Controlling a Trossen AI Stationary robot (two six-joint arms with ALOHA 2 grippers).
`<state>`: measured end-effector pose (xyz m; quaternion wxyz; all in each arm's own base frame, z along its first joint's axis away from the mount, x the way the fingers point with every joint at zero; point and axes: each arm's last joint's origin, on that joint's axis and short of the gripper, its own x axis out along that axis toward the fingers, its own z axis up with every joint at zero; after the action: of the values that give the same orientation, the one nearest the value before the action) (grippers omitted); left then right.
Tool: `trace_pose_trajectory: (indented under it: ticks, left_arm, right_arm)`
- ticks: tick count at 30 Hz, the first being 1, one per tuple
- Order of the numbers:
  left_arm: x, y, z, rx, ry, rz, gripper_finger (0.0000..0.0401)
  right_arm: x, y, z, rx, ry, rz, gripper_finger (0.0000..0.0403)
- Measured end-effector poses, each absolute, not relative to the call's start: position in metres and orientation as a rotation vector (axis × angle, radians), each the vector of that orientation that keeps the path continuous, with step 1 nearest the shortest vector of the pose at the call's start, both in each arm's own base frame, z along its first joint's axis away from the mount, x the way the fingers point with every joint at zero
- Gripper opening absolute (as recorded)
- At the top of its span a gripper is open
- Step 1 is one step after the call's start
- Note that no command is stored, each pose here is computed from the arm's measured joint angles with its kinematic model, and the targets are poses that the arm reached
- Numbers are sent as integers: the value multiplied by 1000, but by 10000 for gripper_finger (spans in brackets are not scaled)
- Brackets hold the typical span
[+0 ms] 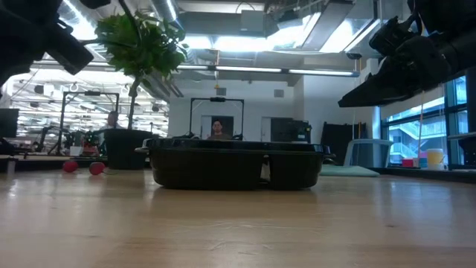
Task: Pick and placing Produce into tupperware
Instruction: Put the strawberry into the left section of the black bin
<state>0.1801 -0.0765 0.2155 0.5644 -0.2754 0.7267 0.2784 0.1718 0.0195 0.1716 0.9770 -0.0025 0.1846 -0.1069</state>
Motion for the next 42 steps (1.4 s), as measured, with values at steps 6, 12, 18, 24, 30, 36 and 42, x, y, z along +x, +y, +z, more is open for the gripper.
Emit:
trace_pose_trajectory:
  ticks: [6,12,18,24,30,36,42]
  left_arm:
    - [180,-78,216,-659,1722,642,197]
    - [179,-76,215,-670,1712,714,197]
    - [180,-74,215,-723,1692,769,197]
    - [180,-74,215,-687,1716,710,197]
    - [178,-74,216,-711,1739,748,197]
    - [179,-73,215,-662,1709,741,197]
    - [178,-74,215,-682,1731,725,197]
  right_arm:
    - [172,19,172,-4,372,-216,200]
    - [172,20,172,-5,371,-215,200]
    - [172,20,172,-8,368,-214,200]
    - [172,19,172,-9,368,-215,200]
    - [172,20,172,-10,369,-214,200]
    - [172,20,172,-12,369,-214,200]
    - [172,19,172,-12,369,-214,200]
